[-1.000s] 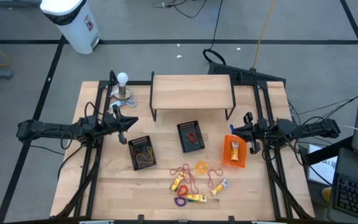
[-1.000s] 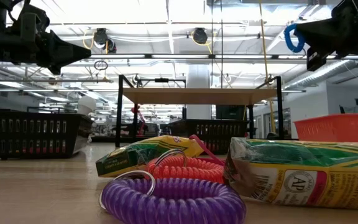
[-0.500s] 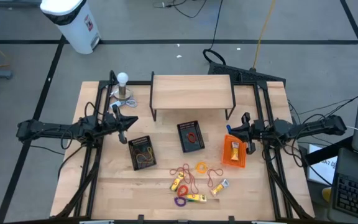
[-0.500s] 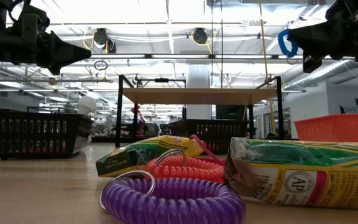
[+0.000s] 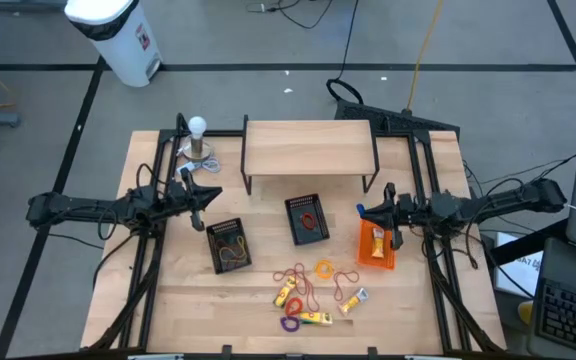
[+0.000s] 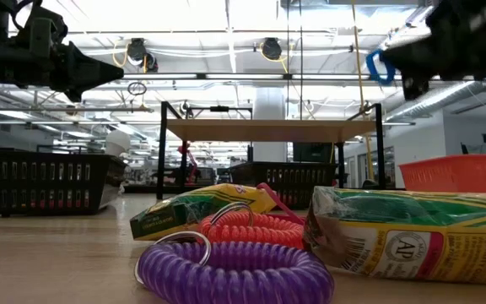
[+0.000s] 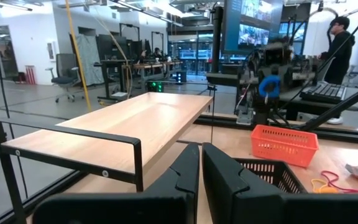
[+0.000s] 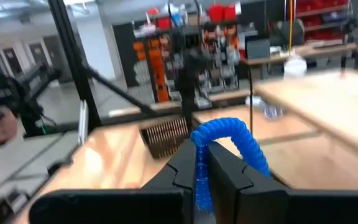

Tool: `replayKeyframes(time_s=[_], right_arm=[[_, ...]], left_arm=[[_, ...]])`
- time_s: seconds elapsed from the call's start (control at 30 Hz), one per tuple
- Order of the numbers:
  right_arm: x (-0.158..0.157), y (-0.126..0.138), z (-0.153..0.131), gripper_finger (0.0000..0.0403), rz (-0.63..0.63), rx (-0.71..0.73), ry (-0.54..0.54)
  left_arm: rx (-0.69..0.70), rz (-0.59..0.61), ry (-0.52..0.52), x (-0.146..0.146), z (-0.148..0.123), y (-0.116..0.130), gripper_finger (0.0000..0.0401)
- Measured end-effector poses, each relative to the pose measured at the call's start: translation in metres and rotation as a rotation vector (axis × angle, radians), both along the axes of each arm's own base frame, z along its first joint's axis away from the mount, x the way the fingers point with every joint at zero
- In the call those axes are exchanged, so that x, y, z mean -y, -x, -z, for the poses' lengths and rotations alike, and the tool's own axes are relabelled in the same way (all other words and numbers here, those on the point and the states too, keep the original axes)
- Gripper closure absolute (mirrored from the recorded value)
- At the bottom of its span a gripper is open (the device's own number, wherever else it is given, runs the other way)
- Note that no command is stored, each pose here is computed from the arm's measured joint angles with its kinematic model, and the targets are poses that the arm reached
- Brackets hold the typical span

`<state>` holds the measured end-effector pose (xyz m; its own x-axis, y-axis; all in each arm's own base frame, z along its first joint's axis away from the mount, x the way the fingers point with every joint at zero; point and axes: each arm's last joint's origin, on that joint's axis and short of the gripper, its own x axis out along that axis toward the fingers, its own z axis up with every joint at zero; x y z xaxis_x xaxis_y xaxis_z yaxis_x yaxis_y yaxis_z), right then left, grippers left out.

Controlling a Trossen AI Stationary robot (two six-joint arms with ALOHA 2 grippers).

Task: Pick & Place Office Desk Supplies
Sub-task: Put the blue spring rubberband into the right black bin

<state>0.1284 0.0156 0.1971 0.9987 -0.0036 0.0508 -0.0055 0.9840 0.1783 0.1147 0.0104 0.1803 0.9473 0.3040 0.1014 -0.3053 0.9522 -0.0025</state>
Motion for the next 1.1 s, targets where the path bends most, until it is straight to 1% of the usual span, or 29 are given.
replayKeyframes(time_s=[0.07, 0.17, 0.3, 0.43, 0.5, 0.63, 0.77, 0.93, 1.03, 1.1], right_arm=[[-0.001, -0.008, -0.009, 0.0391, -0.001, -0.019, 0.003], [-0.004, -0.024, -0.013, 0.0391, 0.001, -0.104, 0.016], [-0.007, -0.05, -0.02, 0.0391, 0.024, -0.173, 0.028], [-0.012, -0.079, -0.011, 0.0391, 0.025, -0.294, 0.049], [-0.014, -0.093, -0.012, 0.0391, 0.028, -0.298, 0.048], [-0.017, -0.117, -0.004, 0.0392, 0.035, -0.357, 0.06], [-0.018, -0.139, 0.001, 0.0392, 0.082, -0.388, 0.078], [-0.016, -0.158, 0.02, 0.0392, 0.099, -0.47, 0.084], [-0.015, -0.164, 0.029, 0.0392, 0.107, -0.502, 0.084], [-0.014, -0.165, 0.033, 0.0392, 0.109, -0.515, 0.063]], left_arm=[[-0.001, 0.0, 0.0, 0.0, 0.0, 0.0, 0.0382], [0.002, -0.005, 0.0, 0.0, 0.0, 0.0, 0.0382], [0.007, -0.008, 0.008, 0.0, -0.001, 0.0, 0.0382], [0.003, -0.007, 0.011, 0.0, 0.0, 0.0, 0.0382], [0.004, -0.008, 0.009, 0.0, 0.0, 0.0, 0.0382], [0.002, -0.008, 0.004, 0.0, 0.0, 0.0, 0.0382], [0.002, -0.008, 0.005, 0.0, 0.0, 0.0, 0.0382], [0.003, -0.007, 0.007, 0.0, 0.0, 0.0, 0.0382], [0.003, -0.007, 0.007, 0.0, 0.0, 0.0, 0.0382], [0.003, -0.007, 0.007, 0.0, 0.0, 0.0, 0.0382]])
